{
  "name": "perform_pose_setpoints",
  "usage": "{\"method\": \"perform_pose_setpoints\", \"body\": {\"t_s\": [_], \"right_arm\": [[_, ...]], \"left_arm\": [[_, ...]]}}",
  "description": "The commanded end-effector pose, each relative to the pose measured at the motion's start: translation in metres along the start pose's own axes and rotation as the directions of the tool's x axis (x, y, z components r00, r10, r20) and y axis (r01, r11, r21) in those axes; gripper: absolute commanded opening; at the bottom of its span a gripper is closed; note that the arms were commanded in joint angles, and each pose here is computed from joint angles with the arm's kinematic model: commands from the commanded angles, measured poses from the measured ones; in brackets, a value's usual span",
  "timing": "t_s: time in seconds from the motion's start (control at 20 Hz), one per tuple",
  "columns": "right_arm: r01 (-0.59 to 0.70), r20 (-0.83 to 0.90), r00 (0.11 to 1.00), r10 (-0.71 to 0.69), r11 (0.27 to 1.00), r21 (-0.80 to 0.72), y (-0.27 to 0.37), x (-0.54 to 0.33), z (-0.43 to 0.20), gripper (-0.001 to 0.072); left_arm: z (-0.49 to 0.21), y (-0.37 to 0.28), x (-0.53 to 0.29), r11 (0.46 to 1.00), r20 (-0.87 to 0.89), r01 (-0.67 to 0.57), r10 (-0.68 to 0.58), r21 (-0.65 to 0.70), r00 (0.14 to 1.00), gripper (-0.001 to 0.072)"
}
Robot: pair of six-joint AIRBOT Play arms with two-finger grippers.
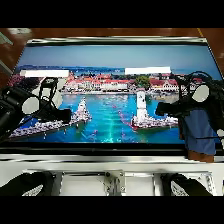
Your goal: Fold the shirts.
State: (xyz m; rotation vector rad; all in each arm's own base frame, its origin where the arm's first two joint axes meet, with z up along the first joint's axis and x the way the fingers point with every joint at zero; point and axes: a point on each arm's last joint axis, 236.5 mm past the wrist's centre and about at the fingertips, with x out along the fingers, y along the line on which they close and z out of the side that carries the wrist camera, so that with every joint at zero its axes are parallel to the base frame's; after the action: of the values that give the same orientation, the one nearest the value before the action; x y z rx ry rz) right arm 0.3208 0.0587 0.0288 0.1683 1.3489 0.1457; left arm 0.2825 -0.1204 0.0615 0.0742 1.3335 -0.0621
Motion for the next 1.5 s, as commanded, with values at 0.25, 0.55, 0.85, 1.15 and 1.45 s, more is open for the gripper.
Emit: {"method": "perform_pose_setpoints", "body": {"t_s": [0.25, 0.55, 0.85, 1.15, 1.45], "right_arm": [[0.0, -0.001, 1.0, 0.0, 1.0, 0.001, 0.0, 0.0, 0.0, 0.0673], [0.0, -0.001, 1.0, 0.0, 1.0, 0.001, 0.0, 0.0, 0.0, 0.0673], [-0.003, 0.039, 0.999, 0.003, 1.0, 0.002, 0.001, 0.0, 0.009, 0.0673], [-0.005, 0.029, 1.0, 0.004, 1.0, 0.03, 0.001, 0.0, 0.007, 0.0673], [-0.024, -0.054, 0.998, 0.027, 0.998, 0.055, 0.006, 0.0, -0.013, 0.0673]], "left_arm": [[0.0, 0.0, 0.0, 1.0, 0.0, 0.0, 0.0, 0.0, 1.0, 0.065], [0.0, 0.0, 0.0, 1.0, 0.0, 0.0, 0.0, 0.0, 1.0, 0.0651], [0.0, 0.0, 0.0, 1.0, 0.0, 0.0, 0.0, 0.0, 1.0, 0.065], [0.021, -0.01, 0.001, 0.999, 0.082, 0.038, -0.038, 0.002, 0.996, 0.065], [0.038, -0.003, 0.025, 0.996, 0.096, -0.033, 0.025, 0.083, 0.995, 0.0652]]}}
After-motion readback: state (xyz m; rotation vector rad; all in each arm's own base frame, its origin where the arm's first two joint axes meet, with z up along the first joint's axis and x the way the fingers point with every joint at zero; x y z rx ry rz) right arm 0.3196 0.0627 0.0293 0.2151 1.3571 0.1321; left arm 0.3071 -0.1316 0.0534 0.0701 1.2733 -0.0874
